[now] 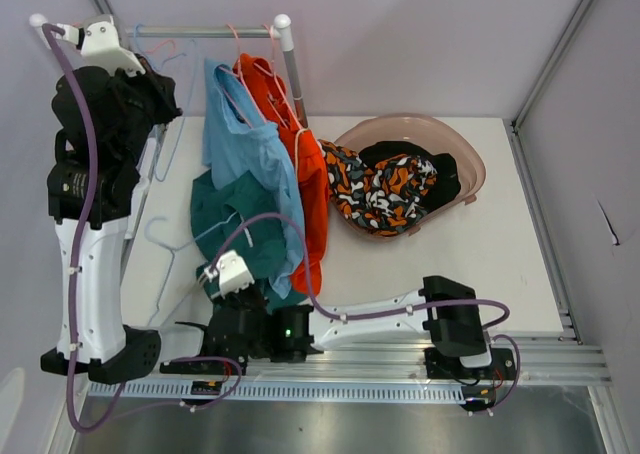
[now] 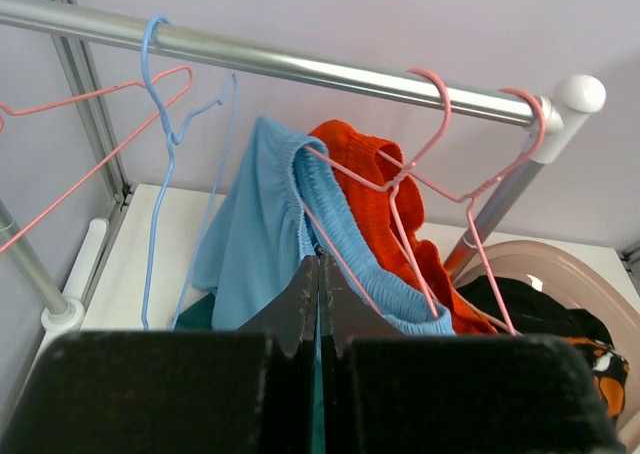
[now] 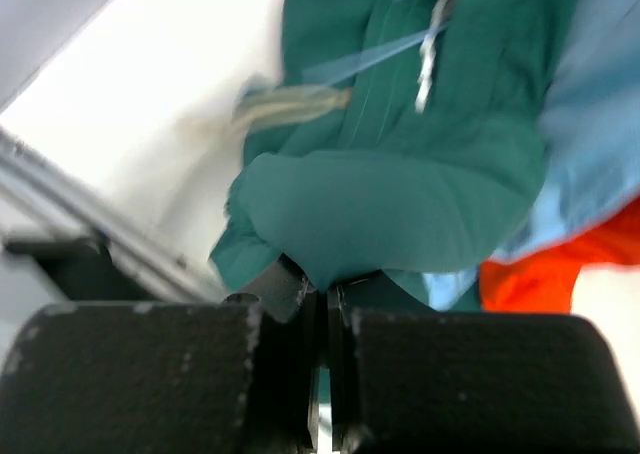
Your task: Remove the shorts from the hanger
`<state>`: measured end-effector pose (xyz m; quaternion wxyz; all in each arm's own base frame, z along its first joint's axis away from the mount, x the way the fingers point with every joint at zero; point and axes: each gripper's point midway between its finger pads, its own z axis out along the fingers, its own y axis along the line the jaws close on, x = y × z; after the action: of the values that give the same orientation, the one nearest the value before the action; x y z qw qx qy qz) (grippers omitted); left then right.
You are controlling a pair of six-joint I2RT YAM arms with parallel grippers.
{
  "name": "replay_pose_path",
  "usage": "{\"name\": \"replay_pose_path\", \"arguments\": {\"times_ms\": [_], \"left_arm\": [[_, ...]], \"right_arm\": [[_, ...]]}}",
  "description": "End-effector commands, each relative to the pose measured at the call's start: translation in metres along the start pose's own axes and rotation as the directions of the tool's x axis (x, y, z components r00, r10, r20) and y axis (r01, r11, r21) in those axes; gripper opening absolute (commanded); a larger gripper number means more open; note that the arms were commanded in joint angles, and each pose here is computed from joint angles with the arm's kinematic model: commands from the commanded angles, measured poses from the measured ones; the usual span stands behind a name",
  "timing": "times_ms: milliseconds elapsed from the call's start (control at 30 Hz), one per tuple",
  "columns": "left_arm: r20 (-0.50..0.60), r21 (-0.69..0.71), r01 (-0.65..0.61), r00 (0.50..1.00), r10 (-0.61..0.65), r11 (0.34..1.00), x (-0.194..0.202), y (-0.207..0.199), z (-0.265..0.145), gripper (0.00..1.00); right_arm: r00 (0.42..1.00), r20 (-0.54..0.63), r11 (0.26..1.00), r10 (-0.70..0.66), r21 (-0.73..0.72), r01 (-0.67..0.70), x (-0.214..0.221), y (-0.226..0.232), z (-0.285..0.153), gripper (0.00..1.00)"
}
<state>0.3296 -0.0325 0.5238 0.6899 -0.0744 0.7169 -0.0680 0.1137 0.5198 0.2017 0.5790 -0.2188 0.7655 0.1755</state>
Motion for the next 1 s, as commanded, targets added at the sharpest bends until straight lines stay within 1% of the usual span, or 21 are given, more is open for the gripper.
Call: {"name": "replay_pose_path", "arguments": {"times_ms": [0, 33, 133, 167, 233, 267, 300, 333, 367, 400, 433, 467, 500, 567, 600, 667, 700, 733, 833, 900, 967], "left_arm": [[0.051, 0.048, 0.017, 0.999, -0.020, 0.999, -0.015, -0.003, -0.036, 0.00], [0.052, 0.055, 0.020, 0.998, -0.023, 0.998, -0.015, -0.004, -0.042, 0.00], [0.016, 0.088, 0.027, 0.999, -0.029, 0.996, -0.004, -0.006, -0.061, 0.00], [-0.005, 0.093, 0.023, 1.000, -0.022, 0.995, 0.006, -0.004, -0.070, 0.00], [-0.092, 0.064, 0.013, 0.996, -0.007, 0.998, 0.050, 0.006, -0.064, 0.05], [-0.094, 0.056, 0.015, 0.996, -0.010, 0.998, 0.058, 0.009, -0.068, 0.11], [-0.143, 0.026, 0.009, 0.990, -0.006, 1.000, 0.091, 0.019, -0.066, 0.19], [-0.146, 0.020, 0.011, 0.989, -0.008, 1.000, 0.098, 0.022, -0.069, 0.19], [-0.157, 0.010, 0.019, 0.987, -0.017, 1.000, 0.106, 0.025, -0.070, 0.19], [-0.164, 0.001, 0.021, 0.986, -0.021, 1.000, 0.113, 0.027, -0.072, 0.19], [-0.212, -0.015, 0.015, 0.977, -0.018, 1.000, 0.139, 0.034, -0.072, 0.20], [-0.218, -0.019, 0.021, 0.976, -0.025, 1.000, 0.145, 0.035, -0.073, 0.24], [-0.248, -0.031, 0.018, 0.968, -0.026, 0.999, 0.159, 0.038, -0.074, 0.33], [-0.274, -0.049, 0.019, 0.961, -0.032, 0.999, 0.176, 0.044, -0.079, 0.43], [-0.280, -0.060, 0.017, 0.960, -0.034, 0.998, 0.180, 0.047, -0.081, 0.54], [-0.309, -0.105, -0.002, 0.951, -0.030, 0.994, 0.198, 0.058, -0.086, 0.61], [-0.316, -0.125, -0.010, 0.948, -0.030, 0.992, 0.203, 0.063, -0.086, 0.66], [-0.323, -0.143, -0.021, 0.946, -0.027, 0.989, 0.207, 0.067, -0.087, 0.69], [-0.398, -0.200, -0.072, 0.917, -0.014, 0.977, 0.237, 0.082, -0.085, 0.75], [-0.472, -0.204, -0.109, 0.882, 0.000, 0.973, 0.261, 0.086, -0.080, 0.80], [-0.530, -0.209, -0.127, 0.848, -0.003, 0.970, 0.281, 0.091, -0.079, 0.82]], "right_arm": [[0.982, 0.146, 0.992, 0.116, 0.034, -0.122, -0.081, -0.015, 0.026, 0.00], [0.976, 0.167, 0.989, 0.139, 0.025, -0.145, -0.098, -0.015, 0.030, 0.00], [0.971, 0.190, 0.985, 0.148, 0.056, -0.161, -0.122, -0.035, 0.038, 0.00], [0.977, 0.174, 0.988, 0.119, 0.081, -0.135, -0.115, -0.042, 0.038, 0.00], [0.978, 0.168, 0.982, 0.126, 0.117, -0.147, -0.109, -0.055, 0.031, 0.00], [0.979, 0.158, 0.979, 0.129, 0.137, -0.151, -0.102, -0.066, 0.023, 0.00], [0.984, 0.134, 0.978, 0.116, 0.156, -0.137, -0.092, -0.073, 0.015, 0.00], [0.982, 0.141, 0.969, 0.125, 0.195, -0.151, -0.088, -0.084, 0.007, 0.00], [0.963, 0.172, 0.949, 0.205, 0.207, -0.239, -0.098, -0.097, -0.009, 0.00], [0.974, 0.153, 0.946, 0.169, 0.254, -0.204, -0.083, -0.111, -0.020, 0.00], [0.968, 0.193, 0.928, 0.162, 0.304, -0.216, -0.087, -0.124, -0.037, 0.00], [0.942, 0.244, 0.903, 0.230, 0.309, -0.300, -0.098, -0.138, -0.056, 0.00], [0.944, 0.280, 0.893, 0.173, 0.360, -0.270, -0.102, -0.153, -0.079, 0.00], [0.917, 0.353, 0.870, 0.188, 0.373, -0.322, -0.118, -0.171, -0.106, 0.00], [0.894, 0.412, 0.847, 0.177, 0.399, -0.351, -0.138, -0.193, -0.128, 0.00], [0.867, 0.457, 0.830, 0.196, 0.394, -0.395, -0.156, -0.209, -0.152, 0.00], [0.867, 0.461, 0.819, 0.192, 0.412, -0.400, -0.164, -0.218, -0.160, 0.00], [0.845, 0.485, 0.794, 0.225, 0.411, -0.447, -0.177, -0.238, -0.173, 0.00], [0.816, 0.510, 0.768, 0.271, 0.396, -0.503, -0.189, -0.269, -0.187, 0.00], [0.813, 0.513, 0.764, 0.275, 0.397, -0.509, -0.187, -0.281, -0.191, 0.00], [0.810, 0.517, 0.757, 0.278, 0.400, -0.516, -0.183, -0.294, -0.195, 0.00]]}}
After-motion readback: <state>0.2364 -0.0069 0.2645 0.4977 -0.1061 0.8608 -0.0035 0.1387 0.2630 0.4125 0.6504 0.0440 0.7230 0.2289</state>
